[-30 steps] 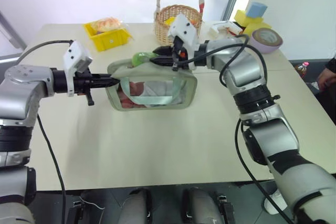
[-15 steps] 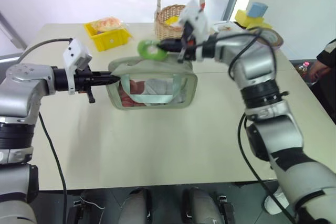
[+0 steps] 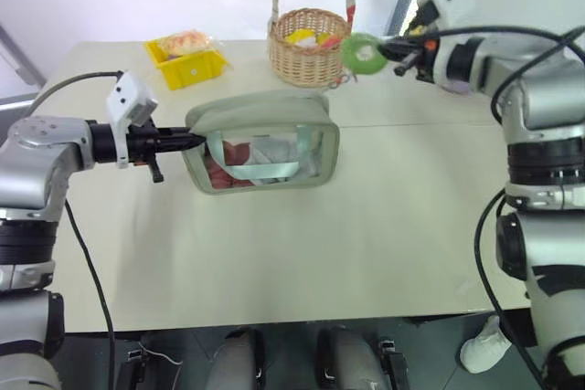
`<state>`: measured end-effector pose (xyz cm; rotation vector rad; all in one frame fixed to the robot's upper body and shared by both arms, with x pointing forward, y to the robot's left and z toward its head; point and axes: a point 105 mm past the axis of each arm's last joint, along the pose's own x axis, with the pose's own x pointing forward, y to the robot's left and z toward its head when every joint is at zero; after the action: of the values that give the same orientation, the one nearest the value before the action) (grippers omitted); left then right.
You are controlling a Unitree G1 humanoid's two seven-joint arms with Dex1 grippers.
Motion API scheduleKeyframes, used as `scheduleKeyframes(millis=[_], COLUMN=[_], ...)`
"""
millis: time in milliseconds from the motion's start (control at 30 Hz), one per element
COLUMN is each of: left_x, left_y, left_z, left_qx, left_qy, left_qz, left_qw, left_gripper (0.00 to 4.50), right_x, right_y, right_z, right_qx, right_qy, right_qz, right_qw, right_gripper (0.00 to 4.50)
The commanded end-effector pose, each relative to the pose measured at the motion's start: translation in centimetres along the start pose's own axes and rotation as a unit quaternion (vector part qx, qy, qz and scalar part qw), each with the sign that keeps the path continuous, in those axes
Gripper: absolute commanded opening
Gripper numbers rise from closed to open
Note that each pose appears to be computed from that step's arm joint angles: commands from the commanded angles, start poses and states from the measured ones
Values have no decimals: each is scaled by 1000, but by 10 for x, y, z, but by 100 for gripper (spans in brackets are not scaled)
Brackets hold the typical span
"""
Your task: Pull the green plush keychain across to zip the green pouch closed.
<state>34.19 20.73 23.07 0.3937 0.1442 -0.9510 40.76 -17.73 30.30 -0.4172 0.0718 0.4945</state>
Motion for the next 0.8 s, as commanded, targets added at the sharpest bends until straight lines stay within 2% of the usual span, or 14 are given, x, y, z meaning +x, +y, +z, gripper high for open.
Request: scheduleKeyframes(millis=[33,167,300,367,533,600,667,800], left_x=[-3,0,3,3,4,5,5,6], left_y=[2,1,-3,-3,-5,-5,-5,-6], left_z=[5,5,5,6,6,7,7,7], left_qx=[11,9,7,6,7,7,7,7], left_qy=[-5,-7,-10,-11,-12,-14,-16,-19], left_qz=[11,8,3,2,2,3,3,4], left_qw=[1000,1000,1000,1000,1000,1000,1000,1000], left_gripper=[0,0,0,0,0,0,0,0], right_x=[-11,-12,-4,3,14,19,20,19], right_y=[-9,-4,22,40,71,84,90,78], right_z=[-27,-68,-106,-111,-115,-116,-118,-126], right_qx=[0,18,67,91,85,54,-30,-171], right_qy=[40,85,119,116,114,111,114,124], right_qz=[-46,-62,-39,-22,11,34,51,51], right_qw=[998,994,990,989,990,992,992,976], right_gripper=[5,5,5,5,5,5,5,5])
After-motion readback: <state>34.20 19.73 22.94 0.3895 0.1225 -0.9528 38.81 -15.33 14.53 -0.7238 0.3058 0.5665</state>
